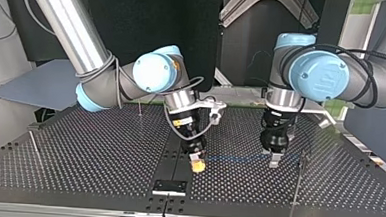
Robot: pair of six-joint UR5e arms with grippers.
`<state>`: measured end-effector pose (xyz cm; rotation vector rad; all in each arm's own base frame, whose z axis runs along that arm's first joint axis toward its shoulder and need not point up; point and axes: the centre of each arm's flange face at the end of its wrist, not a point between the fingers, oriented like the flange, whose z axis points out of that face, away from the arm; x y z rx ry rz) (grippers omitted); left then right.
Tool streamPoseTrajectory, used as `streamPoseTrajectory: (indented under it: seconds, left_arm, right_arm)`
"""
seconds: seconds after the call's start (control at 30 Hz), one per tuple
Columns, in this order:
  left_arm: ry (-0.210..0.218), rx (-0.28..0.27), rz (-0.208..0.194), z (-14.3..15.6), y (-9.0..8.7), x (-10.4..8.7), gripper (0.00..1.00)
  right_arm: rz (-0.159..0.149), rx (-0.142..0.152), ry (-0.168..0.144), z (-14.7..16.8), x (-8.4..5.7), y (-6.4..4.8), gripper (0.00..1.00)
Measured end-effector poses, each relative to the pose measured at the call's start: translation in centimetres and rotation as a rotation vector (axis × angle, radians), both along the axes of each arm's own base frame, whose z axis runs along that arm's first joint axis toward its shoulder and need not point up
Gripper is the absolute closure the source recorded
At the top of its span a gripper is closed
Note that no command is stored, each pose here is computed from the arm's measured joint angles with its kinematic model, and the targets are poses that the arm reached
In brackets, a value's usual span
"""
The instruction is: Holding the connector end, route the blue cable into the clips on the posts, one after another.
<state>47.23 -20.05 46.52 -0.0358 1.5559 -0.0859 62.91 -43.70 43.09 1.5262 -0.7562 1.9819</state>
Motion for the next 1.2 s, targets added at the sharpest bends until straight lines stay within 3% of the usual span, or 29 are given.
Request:
streamPoseTrajectory:
  seconds: [0.5,0.87,0.9,0.93,1.0,1.03,1.1,1.17,1.2]
  left_arm:
    - [-0.03,-0.027,0.051,-0.3,0.5,1.7,0.02]
    - [-0.068,-0.022,0.04,0.2,0.1,1.9,0.02]
    - [-0.071,-0.02,0.041,0.2,0.1,1.9,0.12]
    - [-0.073,-0.019,0.042,0.3,0.1,1.9,0.12]
    - [-0.076,-0.017,0.044,0.3,0.1,1.9,0.36]
    - [-0.076,-0.016,0.045,0.3,0.1,1.9,0.36]
    - [-0.077,-0.017,0.047,0.3,0.1,1.9,0.6]
    - [-0.077,-0.018,0.048,0.3,0.1,1.9,0.6]
    - [-0.078,-0.019,0.048,0.3,0.1,1.9,0.86]
  right_arm:
    - [-0.005,-0.001,0.001,0.0,-0.2,-0.3,1.0]
    - [-0.005,0.001,0.0,0.0,-0.3,-0.4,1.0]
    - [-0.005,0.001,0.0,0.0,-0.3,-0.4,1.0]
    - [-0.005,0.002,0.001,0.0,-0.3,-0.4,1.0]
    - [-0.005,0.002,0.001,0.0,-0.3,-0.4,1.0]
    - [-0.005,0.002,0.001,-0.1,-0.3,-0.4,1.0]
    - [-0.005,0.002,0.001,-0.1,-0.3,-0.4,1.0]
    - [-0.005,0.003,0.001,-0.1,-0.3,-0.4,1.0]
    - [-0.005,0.003,0.001,-0.1,-0.3,-0.4,1.0]
